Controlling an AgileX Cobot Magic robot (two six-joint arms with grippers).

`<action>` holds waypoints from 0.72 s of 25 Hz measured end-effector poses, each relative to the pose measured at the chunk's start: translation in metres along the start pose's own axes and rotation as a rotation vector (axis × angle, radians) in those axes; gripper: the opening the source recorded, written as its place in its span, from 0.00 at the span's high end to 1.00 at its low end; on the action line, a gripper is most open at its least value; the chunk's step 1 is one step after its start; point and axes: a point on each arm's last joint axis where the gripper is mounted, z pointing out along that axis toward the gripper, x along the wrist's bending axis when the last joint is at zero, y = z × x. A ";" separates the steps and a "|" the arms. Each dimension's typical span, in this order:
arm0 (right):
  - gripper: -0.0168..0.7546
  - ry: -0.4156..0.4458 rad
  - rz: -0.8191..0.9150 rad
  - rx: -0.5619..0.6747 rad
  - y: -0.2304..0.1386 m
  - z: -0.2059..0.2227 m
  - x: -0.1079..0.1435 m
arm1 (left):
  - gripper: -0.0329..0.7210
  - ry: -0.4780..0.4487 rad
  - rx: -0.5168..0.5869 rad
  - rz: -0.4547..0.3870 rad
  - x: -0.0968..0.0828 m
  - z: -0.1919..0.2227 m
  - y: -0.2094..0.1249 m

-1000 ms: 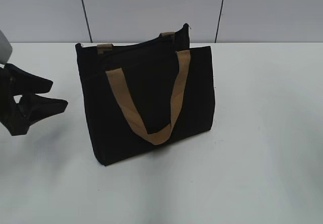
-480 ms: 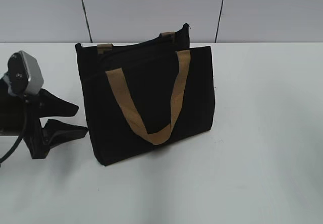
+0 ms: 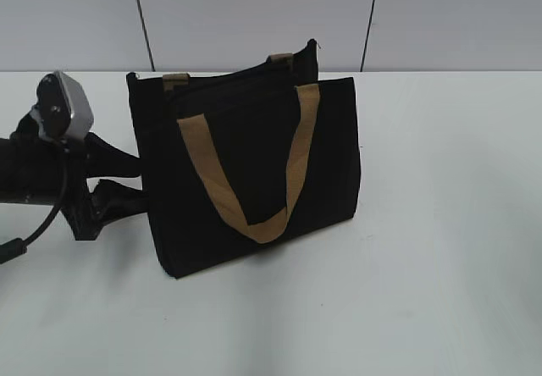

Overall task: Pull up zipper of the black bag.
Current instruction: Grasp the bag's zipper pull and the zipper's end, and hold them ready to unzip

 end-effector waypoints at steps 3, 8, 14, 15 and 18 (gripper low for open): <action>0.44 0.001 0.001 0.000 0.000 0.000 0.000 | 0.32 -0.033 0.009 -0.007 -0.004 0.009 -0.003; 0.44 0.001 0.000 0.000 0.000 0.000 0.000 | 0.35 -0.062 0.020 -0.011 -0.008 0.017 -0.006; 0.44 0.001 0.000 0.000 0.000 0.000 0.000 | 0.46 -0.038 -0.002 0.017 0.003 0.019 0.003; 0.44 0.001 0.000 0.000 0.000 0.000 0.000 | 0.46 -0.035 -0.004 0.019 0.004 0.019 0.004; 0.44 0.001 0.000 0.000 0.000 0.000 0.000 | 0.47 -0.033 -0.005 0.018 0.005 0.019 0.004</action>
